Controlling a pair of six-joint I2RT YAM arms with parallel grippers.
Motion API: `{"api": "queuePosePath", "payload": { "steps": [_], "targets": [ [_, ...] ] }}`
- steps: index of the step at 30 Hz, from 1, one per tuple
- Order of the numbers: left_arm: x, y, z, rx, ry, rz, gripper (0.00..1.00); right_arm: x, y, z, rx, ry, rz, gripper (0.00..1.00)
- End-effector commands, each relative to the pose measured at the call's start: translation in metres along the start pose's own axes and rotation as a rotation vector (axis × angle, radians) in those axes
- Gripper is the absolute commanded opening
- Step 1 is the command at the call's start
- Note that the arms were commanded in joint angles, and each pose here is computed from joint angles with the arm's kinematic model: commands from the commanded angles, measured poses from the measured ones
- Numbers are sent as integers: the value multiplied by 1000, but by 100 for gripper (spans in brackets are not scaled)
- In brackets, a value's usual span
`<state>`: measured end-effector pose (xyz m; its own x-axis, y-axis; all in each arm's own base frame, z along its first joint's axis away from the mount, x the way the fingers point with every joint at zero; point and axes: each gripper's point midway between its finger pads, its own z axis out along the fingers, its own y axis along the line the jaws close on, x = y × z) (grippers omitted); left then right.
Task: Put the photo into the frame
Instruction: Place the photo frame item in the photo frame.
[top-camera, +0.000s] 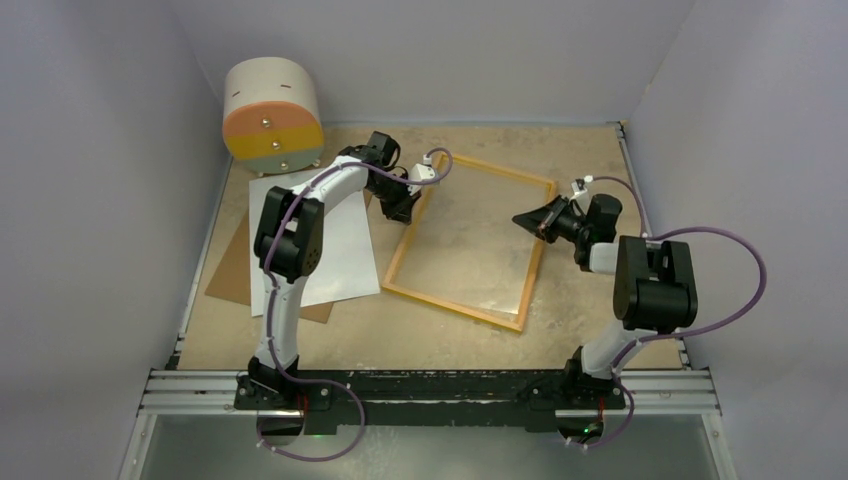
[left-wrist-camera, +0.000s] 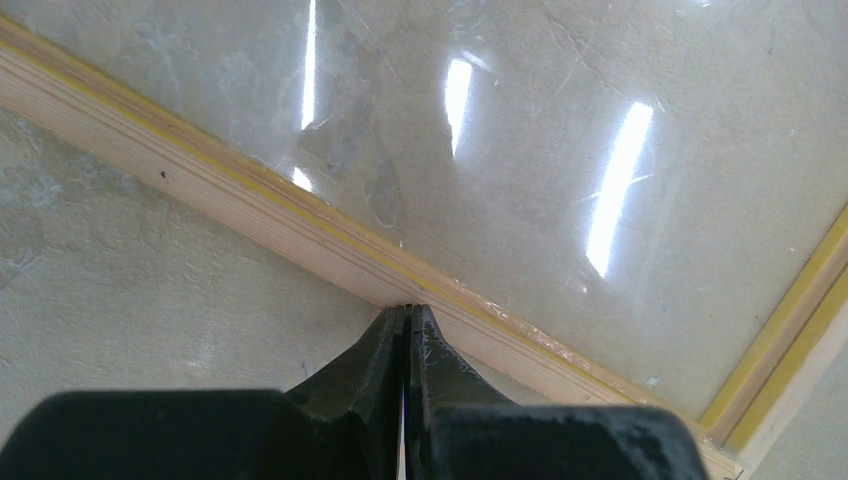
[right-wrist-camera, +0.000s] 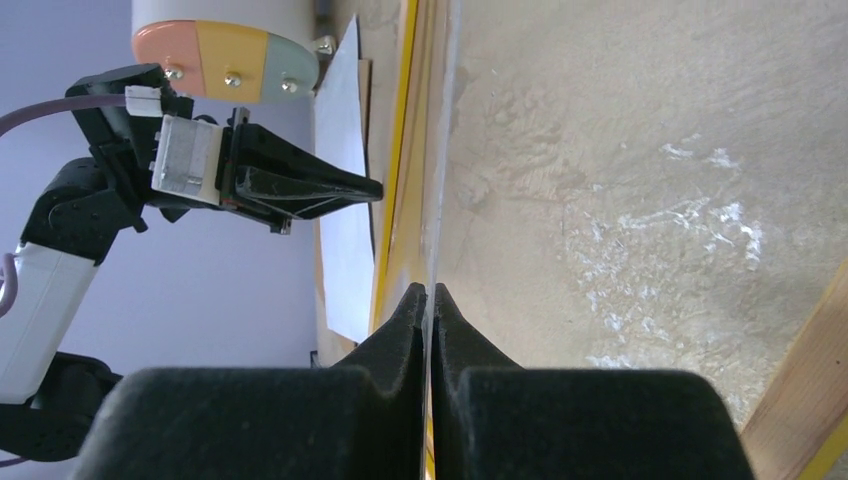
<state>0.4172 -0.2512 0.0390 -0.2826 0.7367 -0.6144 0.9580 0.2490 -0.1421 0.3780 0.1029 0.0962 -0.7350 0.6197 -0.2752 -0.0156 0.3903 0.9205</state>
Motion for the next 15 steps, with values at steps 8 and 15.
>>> {"api": "queuePosePath", "payload": {
  "steps": [8, 15],
  "targets": [
    [34, -8, 13, 31, 101, -16, 2, -14, 30, -4, -69, -58, -146, 0],
    [35, -10, 13, 40, 102, -21, 1, -13, 23, 0, -59, -56, -92, 0]
  ]
}}
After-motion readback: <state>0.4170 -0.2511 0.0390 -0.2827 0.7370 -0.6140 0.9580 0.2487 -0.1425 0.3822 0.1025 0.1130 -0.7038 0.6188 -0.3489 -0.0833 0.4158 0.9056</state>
